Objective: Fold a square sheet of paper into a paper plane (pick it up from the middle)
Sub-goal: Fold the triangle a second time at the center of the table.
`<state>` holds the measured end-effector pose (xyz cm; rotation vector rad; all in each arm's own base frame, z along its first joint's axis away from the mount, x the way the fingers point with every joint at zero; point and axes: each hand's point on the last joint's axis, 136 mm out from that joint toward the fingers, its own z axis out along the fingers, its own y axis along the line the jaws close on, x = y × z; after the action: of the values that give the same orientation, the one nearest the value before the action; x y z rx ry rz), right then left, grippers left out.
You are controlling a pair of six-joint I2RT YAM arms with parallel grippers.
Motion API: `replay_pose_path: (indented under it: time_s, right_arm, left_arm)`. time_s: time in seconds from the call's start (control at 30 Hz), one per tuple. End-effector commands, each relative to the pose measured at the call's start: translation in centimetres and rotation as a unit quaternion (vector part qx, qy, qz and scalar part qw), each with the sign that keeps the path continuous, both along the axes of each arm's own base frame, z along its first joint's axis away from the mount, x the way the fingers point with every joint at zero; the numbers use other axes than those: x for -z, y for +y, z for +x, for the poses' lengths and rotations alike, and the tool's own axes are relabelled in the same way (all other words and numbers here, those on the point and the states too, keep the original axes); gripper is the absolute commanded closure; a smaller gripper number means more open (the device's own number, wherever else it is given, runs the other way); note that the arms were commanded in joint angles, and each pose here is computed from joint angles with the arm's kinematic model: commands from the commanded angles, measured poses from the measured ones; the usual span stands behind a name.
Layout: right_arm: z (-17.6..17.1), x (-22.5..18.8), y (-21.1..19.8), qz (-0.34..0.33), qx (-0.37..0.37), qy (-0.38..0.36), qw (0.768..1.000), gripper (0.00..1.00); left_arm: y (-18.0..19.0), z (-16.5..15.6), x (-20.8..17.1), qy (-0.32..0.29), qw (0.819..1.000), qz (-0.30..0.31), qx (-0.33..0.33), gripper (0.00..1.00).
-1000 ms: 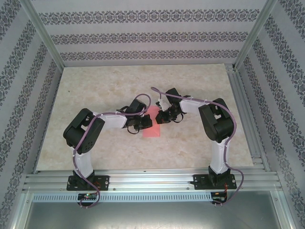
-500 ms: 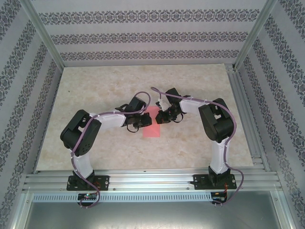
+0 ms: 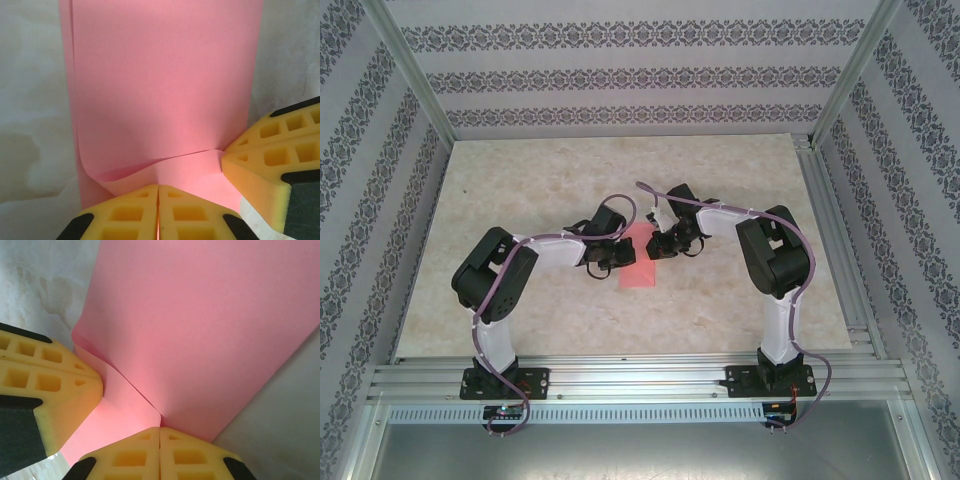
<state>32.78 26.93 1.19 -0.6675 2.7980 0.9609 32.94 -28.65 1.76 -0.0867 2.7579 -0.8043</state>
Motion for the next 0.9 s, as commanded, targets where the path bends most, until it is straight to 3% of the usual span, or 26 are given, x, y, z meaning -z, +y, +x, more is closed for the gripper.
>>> replay_pose_path:
  time_s: [0.0, 0.2, 0.33, 0.57, 0.87]
  right_arm:
    - [-0.7, 3.5, -1.0, -0.058, -0.007, 0.003, 0.998, 0.93]
    - [-0.8, 3.5, -1.1, -0.06, -0.008, 0.003, 0.998, 0.93]
    - [-0.7, 3.4, -1.0, -0.059, -0.007, 0.003, 0.998, 0.93]
    - [-0.8, 3.4, -1.0, -0.058, -0.007, 0.003, 0.998, 0.93]
    - [-0.7, 3.4, -0.9, -0.057, -0.008, 0.002, 0.998, 0.93]
  left_arm:
    - [1.1, -0.9, 2.7, 0.026, 0.999, 0.021, -0.005, 0.9]
    - [-0.2, 1.0, -2.7, -0.021, 1.0, -0.01, 0.003, 0.85]
    - [0.0, 1.6, -4.2, -0.037, 0.999, -0.011, -0.004, 0.85]
    - [0.1, 1.6, -2.6, -0.027, 1.0, -0.013, -0.008, 0.85]
    - [2.1, -0.3, 2.9, 0.019, 0.999, 0.042, -0.008, 0.86]
